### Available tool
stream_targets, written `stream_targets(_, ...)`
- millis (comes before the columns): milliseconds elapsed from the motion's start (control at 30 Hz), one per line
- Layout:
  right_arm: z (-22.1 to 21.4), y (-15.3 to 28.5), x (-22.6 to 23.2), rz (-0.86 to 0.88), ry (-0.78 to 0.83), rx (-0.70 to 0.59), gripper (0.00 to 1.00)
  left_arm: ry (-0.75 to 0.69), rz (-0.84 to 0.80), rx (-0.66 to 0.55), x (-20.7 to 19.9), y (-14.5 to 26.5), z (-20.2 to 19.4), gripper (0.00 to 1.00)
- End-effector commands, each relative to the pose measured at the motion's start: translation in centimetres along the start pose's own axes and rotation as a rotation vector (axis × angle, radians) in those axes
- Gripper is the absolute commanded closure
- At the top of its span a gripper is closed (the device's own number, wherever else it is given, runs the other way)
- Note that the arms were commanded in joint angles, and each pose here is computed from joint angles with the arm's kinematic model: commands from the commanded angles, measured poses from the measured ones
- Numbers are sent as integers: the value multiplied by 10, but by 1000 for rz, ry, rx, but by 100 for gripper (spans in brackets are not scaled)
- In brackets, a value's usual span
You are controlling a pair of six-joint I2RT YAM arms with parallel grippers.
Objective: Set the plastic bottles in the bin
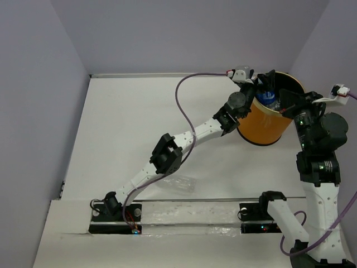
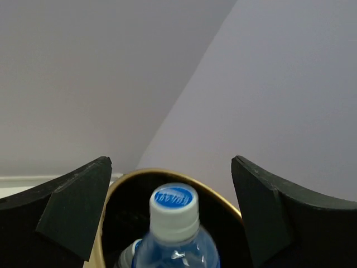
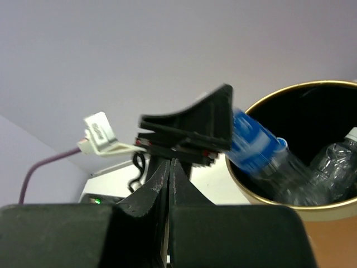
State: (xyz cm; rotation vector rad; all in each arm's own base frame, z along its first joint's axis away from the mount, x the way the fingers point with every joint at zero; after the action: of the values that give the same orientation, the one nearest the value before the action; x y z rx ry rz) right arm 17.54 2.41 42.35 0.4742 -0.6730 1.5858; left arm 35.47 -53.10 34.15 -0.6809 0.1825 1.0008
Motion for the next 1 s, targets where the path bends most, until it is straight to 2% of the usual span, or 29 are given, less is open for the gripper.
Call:
stream_targets(0, 21, -2, 13, 16, 27, -84, 100, -38, -30, -123, -14, -1, 34, 1)
stream_targets(67, 22, -7, 8, -26, 60, -96, 100, -69, -53, -130, -17, 2, 51, 1)
stream_targets(100, 27, -7, 9, -47, 70, -115, 96, -125, -54, -114, -12, 5, 49, 1)
stream_targets(167, 30, -10, 13, -27, 100, -97, 86, -174, -62, -136, -15, 8, 80, 1)
stream_targets(200, 29, -12, 14, -18, 108, -77, 77, -187, -63, -143, -16, 9, 92, 1)
stream_targets(233, 26, -13, 16, 15, 125, -29, 72, -173, -63, -183, -22, 11, 131, 1)
stream_targets(267, 19, -16, 19, 84, 133, 50, 66, -175, -60, -191, -22, 14, 145, 1)
stream_targets(367, 7, -19, 21, 174, 143, 161, 51, -183, -27, -209, -15, 32, 202, 1)
stream_targets(400, 0, -20, 21, 223, 138, 221, 43, -205, 0, -174, -4, 40, 202, 1)
stream_targets(433, -7, -22, 17, 234, 132, 261, 39, -170, 30, -198, -3, 52, 242, 1)
stream_targets(467, -12, -22, 17, 269, 125, 305, 35, -189, 47, -153, 9, 62, 235, 1)
stream_targets(500, -19, -28, 13, 273, 113, 350, 28, -181, 69, -155, 18, 68, 249, 1)
stream_targets(533, -28, -31, 11, 292, 100, 398, 26, -142, 92, -165, 24, 82, 284, 1)
stream_targets(567, -36, -32, 12, 333, 90, 454, 23, -159, 114, -114, 36, 93, 276, 1)
stream_targets(633, -53, -38, 17, 368, 98, 514, 16, -141, 170, -88, 55, 108, 291, 1)
stream_targets(667, -77, -41, 33, 425, 105, 605, 14, -88, 188, -81, 62, 126, 315, 1)
stream_targets(700, -90, -43, 41, 440, 127, 646, 12, -80, 198, -61, 69, 137, 318, 1)
stream_targets(733, -104, -46, 46, 421, 177, 672, 9, -130, 232, 25, 88, 150, 300, 1)
stream_targets(767, -127, -53, 50, 421, 195, 739, 9, -121, 245, 21, 94, 168, 319, 1)
stream_targets(800, -146, -48, 62, 464, 212, 791, 8, -130, 274, 63, 103, 179, 315, 1)
stream_targets(933, -207, -45, 60, 463, 306, 951, 5, -251, 397, 219, 140, 242, 329, 1)
stream_targets(967, -218, -43, 57, 458, 332, 987, 4, -292, 419, 279, 148, 248, 318, 1)
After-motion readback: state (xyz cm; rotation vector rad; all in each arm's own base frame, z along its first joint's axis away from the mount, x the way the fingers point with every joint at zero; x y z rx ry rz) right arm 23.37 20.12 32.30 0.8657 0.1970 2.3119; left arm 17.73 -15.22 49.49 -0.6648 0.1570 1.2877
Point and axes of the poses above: each gripper's point midway between its finger pads, its own y axis back along the fingers, its own x axis along the line the jaws close on, z = x × y, the point moved 10 cm from there along y, back along the fingers, and after that the axes turned 10 degrees about -y, right-handed, at the moved point
